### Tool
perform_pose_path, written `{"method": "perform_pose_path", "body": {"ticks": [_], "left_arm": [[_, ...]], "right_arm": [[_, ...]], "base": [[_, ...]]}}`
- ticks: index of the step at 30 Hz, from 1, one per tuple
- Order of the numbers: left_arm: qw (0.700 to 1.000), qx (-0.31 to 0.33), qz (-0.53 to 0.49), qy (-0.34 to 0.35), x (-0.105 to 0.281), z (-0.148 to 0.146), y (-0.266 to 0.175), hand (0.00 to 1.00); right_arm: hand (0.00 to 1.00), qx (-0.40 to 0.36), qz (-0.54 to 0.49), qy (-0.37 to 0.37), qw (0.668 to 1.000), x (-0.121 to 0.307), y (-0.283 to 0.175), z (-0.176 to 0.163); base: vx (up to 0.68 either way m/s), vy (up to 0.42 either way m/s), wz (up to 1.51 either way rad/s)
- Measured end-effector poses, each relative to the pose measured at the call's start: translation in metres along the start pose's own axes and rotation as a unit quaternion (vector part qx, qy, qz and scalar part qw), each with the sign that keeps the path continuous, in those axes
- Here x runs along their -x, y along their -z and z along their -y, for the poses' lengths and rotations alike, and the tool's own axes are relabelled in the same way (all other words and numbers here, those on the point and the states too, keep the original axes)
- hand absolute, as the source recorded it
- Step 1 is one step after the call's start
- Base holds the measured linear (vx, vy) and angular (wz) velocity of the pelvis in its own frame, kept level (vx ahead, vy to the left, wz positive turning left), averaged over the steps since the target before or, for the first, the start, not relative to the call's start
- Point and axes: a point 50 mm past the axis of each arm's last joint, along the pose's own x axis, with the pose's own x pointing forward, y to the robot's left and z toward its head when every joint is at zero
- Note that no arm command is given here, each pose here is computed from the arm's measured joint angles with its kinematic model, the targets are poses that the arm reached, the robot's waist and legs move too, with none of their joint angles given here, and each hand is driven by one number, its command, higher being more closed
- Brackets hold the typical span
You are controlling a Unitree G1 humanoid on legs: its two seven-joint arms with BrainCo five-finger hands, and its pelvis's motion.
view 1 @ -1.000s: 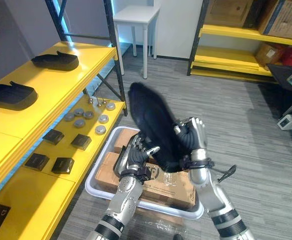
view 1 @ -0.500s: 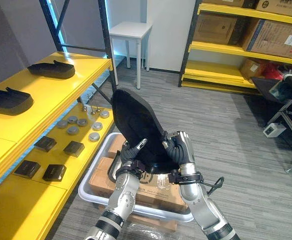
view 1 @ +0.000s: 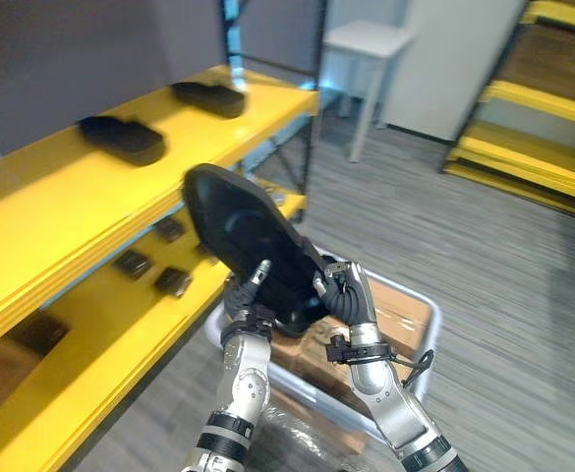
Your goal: Walk over and take plastic housings, then place them on the shelf
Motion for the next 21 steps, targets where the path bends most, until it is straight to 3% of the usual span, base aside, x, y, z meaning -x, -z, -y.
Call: {"method": "perform_pose_path", "body": {"ticks": [4,9,14,21], "left_arm": [[0.998,-0.018,0.053,-0.001,0.007,-0.011,-0.026,1.0],[0.986,-0.139,0.095,0.013,0.028,-0.025,-0.045,1.0],[0.946,-0.284,0.136,0.068,0.027,-0.014,-0.063,1.0],[0.919,-0.338,0.166,0.114,0.024,-0.005,-0.079,1.0]], "right_arm": [[0.0,-0.016,-0.022,-0.01,1.0,0.004,0.006,-0.002],[0.0,-0.044,-0.085,0.016,0.995,0.018,0.026,0.009],[0.0,-0.054,-0.17,0.101,0.979,0.042,0.058,0.045],[0.0,-0.017,-0.226,0.209,0.951,0.085,0.077,0.1]], "base": [[0.13,0.136,0.84],[0.26,0.209,0.71],[0.23,0.263,1.24],[0.32,-0.025,1.24]]}}
